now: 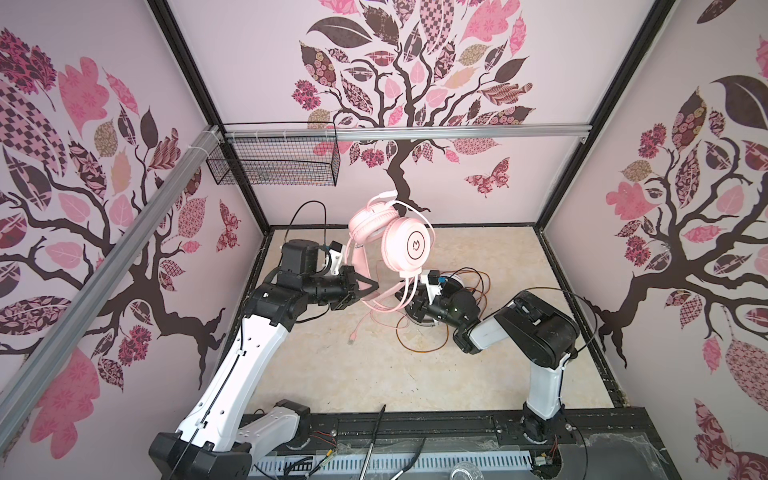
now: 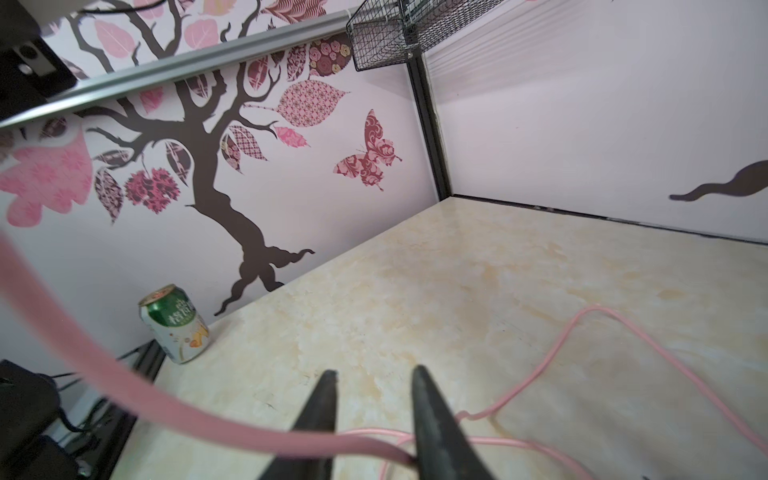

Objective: Wrap the headphones
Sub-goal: 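Grasp the pink cable near the white headset with the right gripper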

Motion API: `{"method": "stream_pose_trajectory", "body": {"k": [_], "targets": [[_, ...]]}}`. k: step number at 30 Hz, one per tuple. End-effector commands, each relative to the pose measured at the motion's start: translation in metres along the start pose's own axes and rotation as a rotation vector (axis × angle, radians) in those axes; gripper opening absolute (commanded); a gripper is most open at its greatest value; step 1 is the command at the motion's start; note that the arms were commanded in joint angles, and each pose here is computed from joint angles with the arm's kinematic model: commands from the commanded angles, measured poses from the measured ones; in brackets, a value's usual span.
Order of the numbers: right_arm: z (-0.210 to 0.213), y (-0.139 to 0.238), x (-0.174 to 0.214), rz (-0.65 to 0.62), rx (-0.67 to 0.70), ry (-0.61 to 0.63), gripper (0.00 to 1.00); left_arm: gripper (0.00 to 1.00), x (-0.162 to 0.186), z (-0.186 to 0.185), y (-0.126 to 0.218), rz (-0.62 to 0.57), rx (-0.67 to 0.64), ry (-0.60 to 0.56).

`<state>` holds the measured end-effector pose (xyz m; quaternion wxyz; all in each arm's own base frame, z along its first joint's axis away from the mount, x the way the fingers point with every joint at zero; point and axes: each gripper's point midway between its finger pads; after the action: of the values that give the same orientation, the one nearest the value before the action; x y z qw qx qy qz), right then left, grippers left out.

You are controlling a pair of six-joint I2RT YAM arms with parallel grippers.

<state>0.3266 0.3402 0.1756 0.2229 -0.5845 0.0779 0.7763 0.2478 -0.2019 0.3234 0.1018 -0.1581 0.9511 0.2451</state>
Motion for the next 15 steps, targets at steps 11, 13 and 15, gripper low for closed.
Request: {"method": "stream_pose_trajectory", "body": {"k": [11, 13, 15], "targets": [[0.008, 0.067, 0.018, 0.436, 0.402, 0.0, 0.0, 0.0, -0.062, 0.076, 0.07, -0.369, -0.665, -0.186], [0.011, 0.085, 0.007, 0.478, 0.454, 0.03, 0.0, 0.0, -0.074, 0.093, 0.079, -0.432, -0.775, -0.197], [0.015, 0.102, -0.002, 0.528, 0.493, 0.068, 0.0, 0.0, -0.087, 0.108, 0.086, -0.486, -0.874, -0.2]]}}
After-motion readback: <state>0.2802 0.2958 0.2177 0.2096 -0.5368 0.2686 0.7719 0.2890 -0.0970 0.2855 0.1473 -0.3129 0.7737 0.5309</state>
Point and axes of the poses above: each gripper's point midway between its finger pads, its own y axis back along the fingers, its own z axis along the line the jaws close on, x = y × z
